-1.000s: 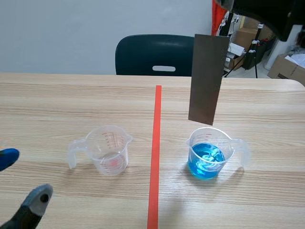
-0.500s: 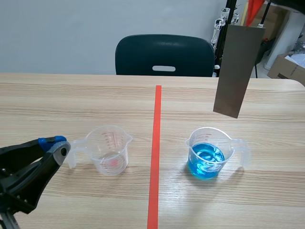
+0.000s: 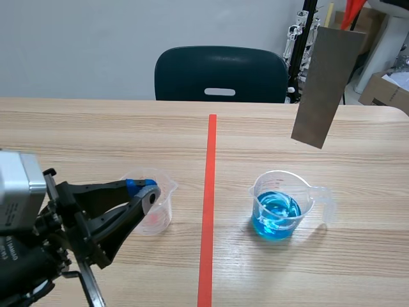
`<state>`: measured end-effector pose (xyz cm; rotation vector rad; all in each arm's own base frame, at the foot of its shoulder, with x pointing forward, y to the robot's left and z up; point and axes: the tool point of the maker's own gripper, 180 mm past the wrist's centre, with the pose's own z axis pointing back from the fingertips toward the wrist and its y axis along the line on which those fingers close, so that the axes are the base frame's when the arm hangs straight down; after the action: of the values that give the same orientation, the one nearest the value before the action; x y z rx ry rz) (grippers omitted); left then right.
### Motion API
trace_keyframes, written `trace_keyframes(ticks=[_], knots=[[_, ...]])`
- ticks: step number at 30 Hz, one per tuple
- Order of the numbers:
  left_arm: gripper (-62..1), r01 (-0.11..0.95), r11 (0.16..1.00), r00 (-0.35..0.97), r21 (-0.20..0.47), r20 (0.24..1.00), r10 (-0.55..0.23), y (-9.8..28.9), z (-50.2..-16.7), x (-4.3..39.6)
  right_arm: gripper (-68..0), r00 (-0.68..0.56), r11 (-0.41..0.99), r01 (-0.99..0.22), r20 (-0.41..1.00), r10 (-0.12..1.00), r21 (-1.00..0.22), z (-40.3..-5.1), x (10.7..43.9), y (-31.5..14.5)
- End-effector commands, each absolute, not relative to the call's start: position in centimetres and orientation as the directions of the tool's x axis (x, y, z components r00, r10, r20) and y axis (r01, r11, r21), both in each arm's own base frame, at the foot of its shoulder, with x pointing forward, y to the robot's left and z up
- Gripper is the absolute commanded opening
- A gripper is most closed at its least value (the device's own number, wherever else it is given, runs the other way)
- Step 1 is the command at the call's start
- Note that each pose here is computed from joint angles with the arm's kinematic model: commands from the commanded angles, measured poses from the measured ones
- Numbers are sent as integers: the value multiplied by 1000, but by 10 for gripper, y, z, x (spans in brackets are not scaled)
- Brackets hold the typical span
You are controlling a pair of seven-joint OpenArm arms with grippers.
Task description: Do the redox reaction experiment. move the plate over the blue solution
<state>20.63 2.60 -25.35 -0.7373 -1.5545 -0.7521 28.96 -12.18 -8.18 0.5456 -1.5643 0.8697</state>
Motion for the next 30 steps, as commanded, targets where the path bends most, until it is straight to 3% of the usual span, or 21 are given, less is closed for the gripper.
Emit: trace_keyframes(ticks=[1, 7, 20, 30], knots=[[-584, 801, 596, -113, 52, 991, 65, 21, -246, 211, -674, -212, 597, -764, 969, 123, -243, -74, 288, -120], [-584, 792, 611, -95, 19, 991, 92, 8, -241, 225, -674, -229, 594, -764, 967, 114, -251, -72, 287, -118], [-584, 808, 588, -111, 21, 987, 117, -41, -228, 239, -673, -249, 481, -835, 963, 104, -268, -85, 269, -98], [-584, 801, 598, -116, 28, 987, 110, -57, -223, 247, -673, -299, 435, -845, 949, 97, -311, -86, 259, -100]])
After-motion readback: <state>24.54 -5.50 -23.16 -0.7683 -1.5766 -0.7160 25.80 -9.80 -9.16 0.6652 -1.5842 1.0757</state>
